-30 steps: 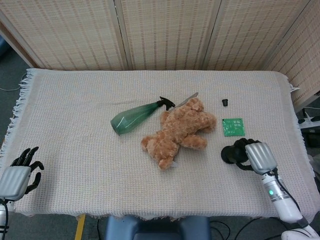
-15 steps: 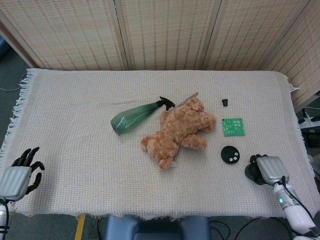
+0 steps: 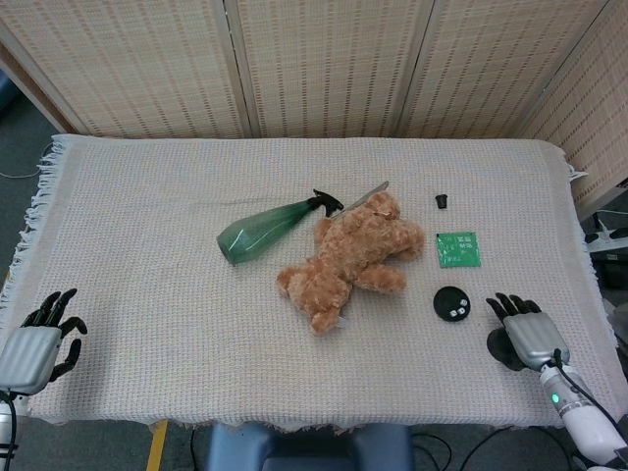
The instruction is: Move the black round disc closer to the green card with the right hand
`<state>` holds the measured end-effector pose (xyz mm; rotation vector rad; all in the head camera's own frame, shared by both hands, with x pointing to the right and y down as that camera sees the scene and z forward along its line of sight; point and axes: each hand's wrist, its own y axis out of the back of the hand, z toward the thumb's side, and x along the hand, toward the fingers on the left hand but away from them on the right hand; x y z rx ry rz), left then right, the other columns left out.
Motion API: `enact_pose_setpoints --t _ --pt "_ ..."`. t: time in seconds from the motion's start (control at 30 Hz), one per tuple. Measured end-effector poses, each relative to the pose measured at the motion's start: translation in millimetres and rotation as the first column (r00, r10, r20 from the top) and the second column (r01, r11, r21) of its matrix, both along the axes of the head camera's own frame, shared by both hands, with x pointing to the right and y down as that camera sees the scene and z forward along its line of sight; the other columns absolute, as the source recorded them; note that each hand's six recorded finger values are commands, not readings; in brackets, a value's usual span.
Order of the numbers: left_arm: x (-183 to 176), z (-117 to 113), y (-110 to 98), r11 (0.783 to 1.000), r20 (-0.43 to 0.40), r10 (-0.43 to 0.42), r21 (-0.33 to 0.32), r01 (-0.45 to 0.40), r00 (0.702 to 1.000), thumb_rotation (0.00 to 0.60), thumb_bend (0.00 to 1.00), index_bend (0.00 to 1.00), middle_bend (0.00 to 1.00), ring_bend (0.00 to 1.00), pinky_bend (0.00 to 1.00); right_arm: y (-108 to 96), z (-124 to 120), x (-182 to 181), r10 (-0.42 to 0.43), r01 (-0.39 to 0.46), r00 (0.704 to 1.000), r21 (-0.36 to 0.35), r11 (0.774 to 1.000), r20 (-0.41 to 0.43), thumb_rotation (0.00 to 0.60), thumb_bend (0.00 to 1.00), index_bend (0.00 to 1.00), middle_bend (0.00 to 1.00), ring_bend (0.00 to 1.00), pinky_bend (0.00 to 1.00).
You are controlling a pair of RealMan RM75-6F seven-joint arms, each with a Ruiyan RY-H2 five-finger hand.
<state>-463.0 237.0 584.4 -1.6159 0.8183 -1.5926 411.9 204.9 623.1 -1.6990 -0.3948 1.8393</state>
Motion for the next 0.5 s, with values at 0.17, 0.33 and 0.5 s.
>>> enact_pose_setpoints --t 0.17,0.33,0.5 --pt "-1.1 0.0 -1.0 1.0 -0.003 -0.004 0.001 0.004 1.0 0.6 0.53 0.48 0.06 0.05 0.25 -6.6 -27.3 0.0 0.03 -0.04 0.997 0.165 0.985 0.066 0.6 0.12 0.01 0.0 0.0 0.11" --pt "-1.6 -1.4 -0.9 1.0 -0.001 -0.006 0.01 0.006 1.0 0.6 0.53 0.48 0.06 0.05 0.25 -13.5 -61.2 12.1 0.061 -0.094 0.994 0.41 0.907 0.094 0.6 0.12 0.01 0.0 0.0 0.11" --pt "-1.2 -1.2 -1.2 1.0 0.002 -0.006 0.014 0.006 1.0 0.6 0.53 0.48 0.06 0.05 0.25 -7.0 -84.3 25.9 0.099 -0.146 0.989 0.598 0.788 0.111 0.6 0.12 0.01 0.0 0.0 0.11"
